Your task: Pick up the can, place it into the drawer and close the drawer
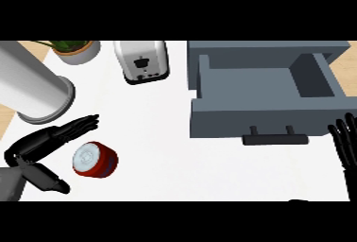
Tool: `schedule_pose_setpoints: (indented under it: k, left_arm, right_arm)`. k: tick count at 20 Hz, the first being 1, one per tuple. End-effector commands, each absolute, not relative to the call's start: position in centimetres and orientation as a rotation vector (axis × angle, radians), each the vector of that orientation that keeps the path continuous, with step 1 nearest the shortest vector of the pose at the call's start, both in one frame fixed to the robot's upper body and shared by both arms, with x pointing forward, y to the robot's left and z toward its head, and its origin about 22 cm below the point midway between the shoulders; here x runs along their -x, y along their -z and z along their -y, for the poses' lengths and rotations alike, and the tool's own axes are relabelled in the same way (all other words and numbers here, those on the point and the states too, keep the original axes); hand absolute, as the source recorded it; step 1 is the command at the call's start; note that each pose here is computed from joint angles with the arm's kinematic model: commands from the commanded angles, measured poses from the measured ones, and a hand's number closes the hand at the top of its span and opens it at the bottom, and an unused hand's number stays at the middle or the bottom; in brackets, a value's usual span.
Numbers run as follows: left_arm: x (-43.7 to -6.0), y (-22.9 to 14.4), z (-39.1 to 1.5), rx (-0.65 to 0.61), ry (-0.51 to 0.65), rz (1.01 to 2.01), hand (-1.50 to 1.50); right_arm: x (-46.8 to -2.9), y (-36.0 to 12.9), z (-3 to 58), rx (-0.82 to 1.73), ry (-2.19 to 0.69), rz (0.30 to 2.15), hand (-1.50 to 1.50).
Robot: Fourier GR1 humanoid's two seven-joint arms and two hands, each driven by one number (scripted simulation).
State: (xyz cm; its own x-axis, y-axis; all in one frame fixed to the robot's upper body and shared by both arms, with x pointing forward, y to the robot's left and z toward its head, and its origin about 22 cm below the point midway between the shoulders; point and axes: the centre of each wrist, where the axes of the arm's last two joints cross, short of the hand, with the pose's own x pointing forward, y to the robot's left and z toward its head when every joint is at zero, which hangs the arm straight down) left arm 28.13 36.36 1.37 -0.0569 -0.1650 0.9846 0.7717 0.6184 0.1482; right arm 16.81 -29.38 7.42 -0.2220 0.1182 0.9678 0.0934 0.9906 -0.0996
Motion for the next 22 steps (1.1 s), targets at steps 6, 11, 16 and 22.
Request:
schedule_pose_setpoints:
  k: [6,11,16,22]
  left_arm:
    - [-28.1,1.1,-37.1,0.729,0.861,1.444,-1.50]
    - [-27.2,3.0,-38.0,0.704,0.863,1.450,-1.50]
    - [-28.9,4.4,-36.7,0.689,0.838,1.424,-1.50]
    - [-28.2,6.1,-36.9,0.691,0.845,1.431,-1.50]
  right_arm:
    - [-16.9,-7.3,28.6,0.160,-0.023,1.799,-1.50]
    - [-17.8,-6.7,28.7,0.172,-0.011,1.815,-1.50]
    - [-17.4,-7.7,29.3,0.163,-0.031,1.802,-1.50]
    - [-17.1,-7.6,28.6,0.148,-0.022,1.802,-1.50]
